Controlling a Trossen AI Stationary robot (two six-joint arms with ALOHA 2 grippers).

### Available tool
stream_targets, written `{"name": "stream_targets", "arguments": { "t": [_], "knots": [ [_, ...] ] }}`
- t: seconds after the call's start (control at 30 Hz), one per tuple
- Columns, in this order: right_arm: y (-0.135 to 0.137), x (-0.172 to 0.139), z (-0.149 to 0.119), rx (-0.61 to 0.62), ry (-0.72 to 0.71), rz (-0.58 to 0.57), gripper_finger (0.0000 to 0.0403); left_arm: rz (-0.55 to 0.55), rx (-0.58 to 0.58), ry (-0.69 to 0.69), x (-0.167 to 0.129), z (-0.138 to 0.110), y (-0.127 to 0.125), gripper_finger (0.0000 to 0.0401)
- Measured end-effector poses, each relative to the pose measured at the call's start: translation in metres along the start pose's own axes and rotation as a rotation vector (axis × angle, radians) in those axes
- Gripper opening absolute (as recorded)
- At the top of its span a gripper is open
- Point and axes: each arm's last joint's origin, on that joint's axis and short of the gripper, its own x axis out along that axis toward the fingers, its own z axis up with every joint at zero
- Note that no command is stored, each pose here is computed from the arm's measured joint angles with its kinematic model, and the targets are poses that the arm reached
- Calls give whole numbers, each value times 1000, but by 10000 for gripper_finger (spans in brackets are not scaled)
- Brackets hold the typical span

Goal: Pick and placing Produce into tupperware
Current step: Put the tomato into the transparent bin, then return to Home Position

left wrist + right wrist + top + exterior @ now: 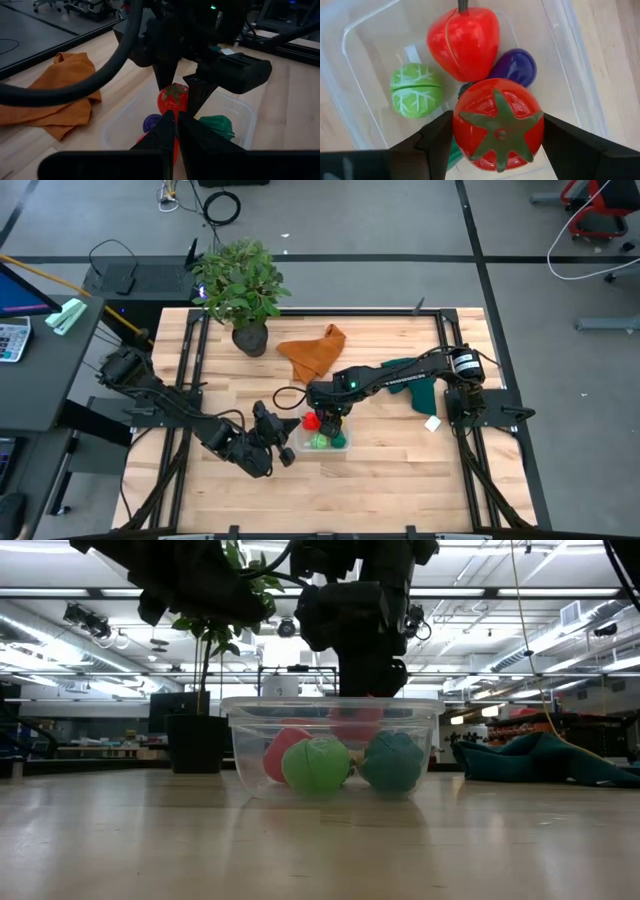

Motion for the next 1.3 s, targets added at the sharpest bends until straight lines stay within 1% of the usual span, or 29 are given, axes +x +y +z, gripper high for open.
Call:
{"name": "stream_targets", "arguments": {
  "t": [0.33, 0.5, 0.67, 0.8, 0.93, 1.17, 1.3],
  "knots": [
    [-1, 0, 0, -2, 1, 0, 263, 1, 1, 1, 0, 0, 0, 36],
    [0, -3, -1, 5, 9, 18, 265, 1, -1, 1, 0, 0, 0, 32],
    [-1, -12, -3, 3, 11, 17, 264, 1, -10, 2, 0, 0, 0, 28],
    [-1, -16, -5, -3, 36, 5, 263, 4, -6, 4, 0, 0, 1, 33],
    [1, -21, -5, -26, 43, 3, 263, 9, -37, 6, 1, 0, 1, 39],
    [2, -44, -12, -114, 33, 4, 263, 12, -55, 9, 1, -1, 2, 37],
    [4, -63, -19, -148, 4, -1, 261, 14, -72, 12, 1, -1, 2, 31]
  ]
}}
